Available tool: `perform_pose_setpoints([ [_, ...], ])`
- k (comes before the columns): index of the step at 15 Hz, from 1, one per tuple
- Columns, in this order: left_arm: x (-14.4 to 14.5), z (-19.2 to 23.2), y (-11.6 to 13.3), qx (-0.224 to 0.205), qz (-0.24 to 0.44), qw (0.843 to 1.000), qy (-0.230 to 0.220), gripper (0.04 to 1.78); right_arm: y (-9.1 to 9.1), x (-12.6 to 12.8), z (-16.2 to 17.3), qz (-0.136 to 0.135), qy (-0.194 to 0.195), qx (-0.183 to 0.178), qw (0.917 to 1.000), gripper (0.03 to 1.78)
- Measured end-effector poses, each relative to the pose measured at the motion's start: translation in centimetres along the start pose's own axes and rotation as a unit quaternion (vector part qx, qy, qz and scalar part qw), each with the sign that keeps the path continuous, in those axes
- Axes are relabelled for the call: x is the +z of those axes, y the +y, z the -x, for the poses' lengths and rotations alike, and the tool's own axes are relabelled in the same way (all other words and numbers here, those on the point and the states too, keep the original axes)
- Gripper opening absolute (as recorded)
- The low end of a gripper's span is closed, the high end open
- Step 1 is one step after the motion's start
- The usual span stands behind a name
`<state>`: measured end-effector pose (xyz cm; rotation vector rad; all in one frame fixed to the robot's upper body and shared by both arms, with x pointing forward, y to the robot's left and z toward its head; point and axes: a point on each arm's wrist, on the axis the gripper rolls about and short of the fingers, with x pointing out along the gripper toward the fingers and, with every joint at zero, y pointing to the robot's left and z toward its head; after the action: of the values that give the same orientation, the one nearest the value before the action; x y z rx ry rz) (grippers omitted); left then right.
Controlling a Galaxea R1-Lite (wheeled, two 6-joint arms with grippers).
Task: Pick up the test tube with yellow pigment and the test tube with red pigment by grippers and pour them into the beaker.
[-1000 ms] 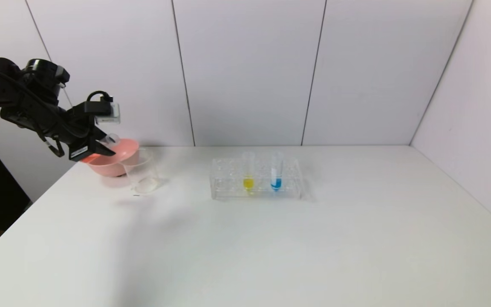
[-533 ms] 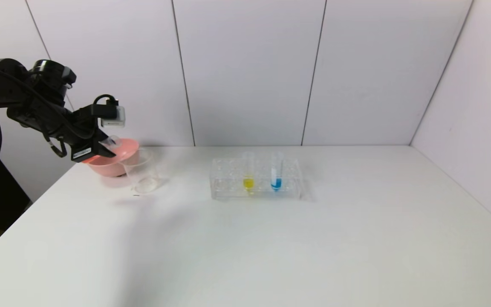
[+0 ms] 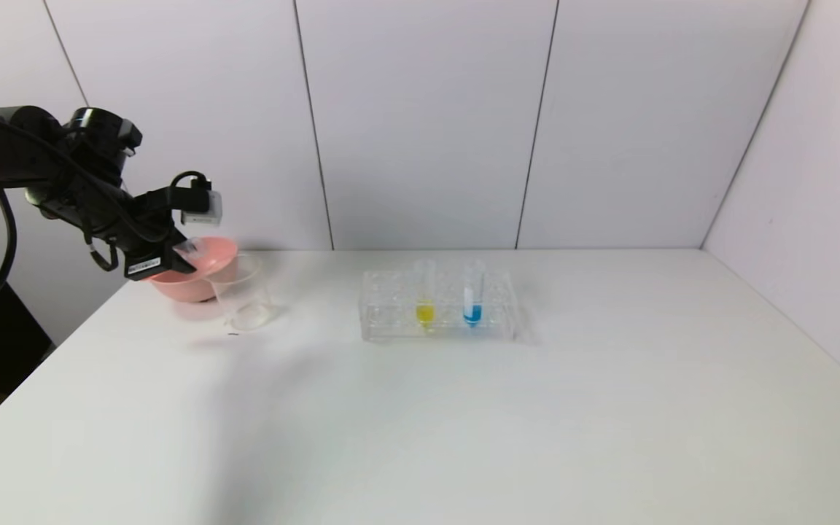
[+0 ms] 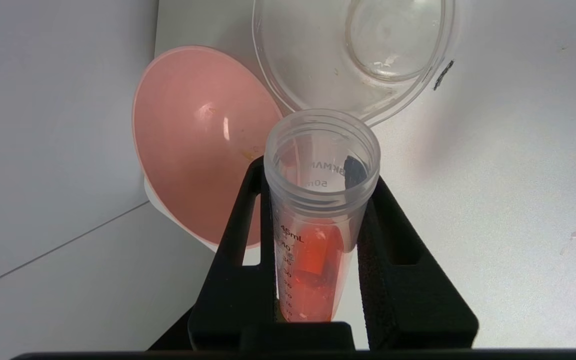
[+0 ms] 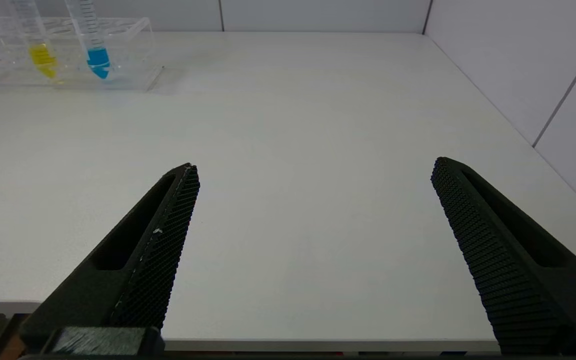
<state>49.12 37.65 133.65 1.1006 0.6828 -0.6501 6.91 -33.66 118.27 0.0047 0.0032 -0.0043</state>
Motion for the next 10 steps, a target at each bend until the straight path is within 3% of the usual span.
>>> perform_pose_setpoints([
  [10,0.77,-0.34,-0.01,0.008,-0.011,1.0,0.008,0.47,0.0,0.0,0.0,0.0,0.0,0.0,1.0,1.7],
])
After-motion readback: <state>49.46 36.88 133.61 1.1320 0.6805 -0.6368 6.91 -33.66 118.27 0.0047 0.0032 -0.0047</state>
